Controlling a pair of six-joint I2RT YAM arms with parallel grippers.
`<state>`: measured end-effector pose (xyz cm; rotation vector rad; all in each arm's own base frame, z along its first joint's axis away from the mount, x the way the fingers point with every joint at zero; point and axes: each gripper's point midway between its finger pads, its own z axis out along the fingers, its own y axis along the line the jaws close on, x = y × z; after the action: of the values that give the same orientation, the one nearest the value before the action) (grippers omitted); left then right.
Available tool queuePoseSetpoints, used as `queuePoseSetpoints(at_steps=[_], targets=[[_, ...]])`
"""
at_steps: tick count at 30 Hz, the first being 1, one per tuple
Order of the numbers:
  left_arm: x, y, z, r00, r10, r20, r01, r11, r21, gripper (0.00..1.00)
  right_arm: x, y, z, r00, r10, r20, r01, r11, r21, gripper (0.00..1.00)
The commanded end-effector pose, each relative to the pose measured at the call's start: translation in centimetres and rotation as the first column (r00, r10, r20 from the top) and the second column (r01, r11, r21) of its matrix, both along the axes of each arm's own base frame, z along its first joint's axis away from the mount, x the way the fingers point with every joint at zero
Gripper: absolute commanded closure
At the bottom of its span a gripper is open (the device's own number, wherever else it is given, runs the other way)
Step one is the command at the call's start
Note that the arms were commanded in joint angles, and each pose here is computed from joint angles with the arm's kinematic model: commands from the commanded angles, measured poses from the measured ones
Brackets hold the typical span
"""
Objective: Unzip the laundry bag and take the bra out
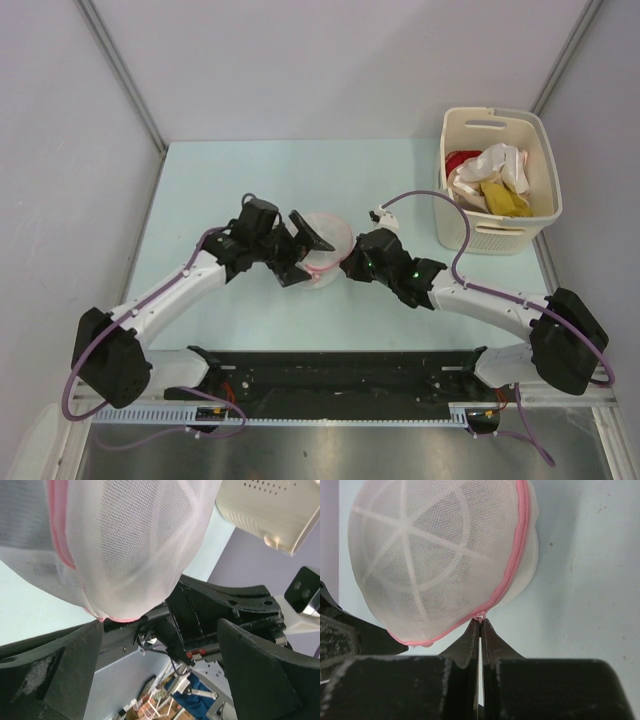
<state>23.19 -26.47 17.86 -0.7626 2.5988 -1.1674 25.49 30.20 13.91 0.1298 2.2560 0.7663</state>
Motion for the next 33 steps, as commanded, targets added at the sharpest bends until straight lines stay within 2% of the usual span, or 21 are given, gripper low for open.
queuePoseSetpoints(at_steps=[1, 7, 12, 13, 15, 16, 20, 23, 26, 29, 33], targets=[[2.4, 0.3, 0.6, 0.994, 0.084, 0.071, -0.088, 0.995, 0.054, 0.0, 0.7, 0.6, 2.5, 0.999, -0.021, 0.044, 0.019, 0.999, 0.049, 1.0], [4.3, -0.4, -0.3, 0.991, 0.102, 0.088, -0.109, 0.99, 0.085, 0.14, 0.6, 0.6, 2.2, 0.999, -0.014, 0.038, 0.012, 0.999, 0.045, 1.0], [4.8, -0.6, -1.3, 0.993, 0.097, 0.071, -0.105, 0.987, 0.118, 0.43, 0.4, 0.7, 2.3, 0.999, -0.007, 0.034, 0.005, 0.999, 0.046, 1.0], [4.9, -0.6, -1.4, 0.993, 0.094, 0.072, -0.102, 0.987, 0.124, 0.59, 0.4, 0.6, 2.3, 0.999, -0.006, 0.036, 0.005, 0.999, 0.046, 1.0], [4.8, -0.5, -1.5, 0.994, 0.082, 0.068, -0.09, 0.987, 0.133, 0.81, 0.5, 0.1, 2.4, 0.999, -0.016, 0.04, 0.014, 0.999, 0.03, 1.0], [4.9, -0.5, -1.2, 0.994, 0.073, 0.08, -0.083, 0.988, 0.13, 1.0, 0.7, -0.3, 2.3, 0.999, -0.023, 0.042, 0.023, 1.0, 0.019, 1.0], [6.0, 1.0, -0.5, 0.991, 0.018, 0.129, -0.037, 0.989, 0.145, 1.0, 2.3, -3.4, 1.6, 0.996, -0.064, 0.058, 0.068, 0.995, -0.069, 1.0], [7.0, 1.9, -0.1, 0.978, -0.076, 0.192, 0.047, 0.988, 0.15, 1.0, 4.2, -6.7, 1.1, 0.991, -0.105, 0.084, 0.117, 0.982, -0.151, 1.0], [7.3, 2.2, -0.2, 0.963, -0.186, 0.195, 0.158, 0.976, 0.151, 0.99, 5.9, -9.0, 0.7, 0.988, -0.132, 0.085, 0.145, 0.973, -0.179, 1.0], [7.5, 1.3, -0.1, 0.938, -0.278, 0.206, 0.256, 0.958, 0.13, 0.99, 6.4, -8.2, 0.8, 0.993, -0.089, 0.078, 0.098, 0.987, -0.129, 1.0], [9.9, 0.0, 0.6, 0.915, -0.305, 0.265, 0.282, 0.952, 0.124, 1.0, 4.6, -4.4, 1.8, 0.997, -0.001, 0.081, 0.005, 0.998, -0.058, 1.0]])
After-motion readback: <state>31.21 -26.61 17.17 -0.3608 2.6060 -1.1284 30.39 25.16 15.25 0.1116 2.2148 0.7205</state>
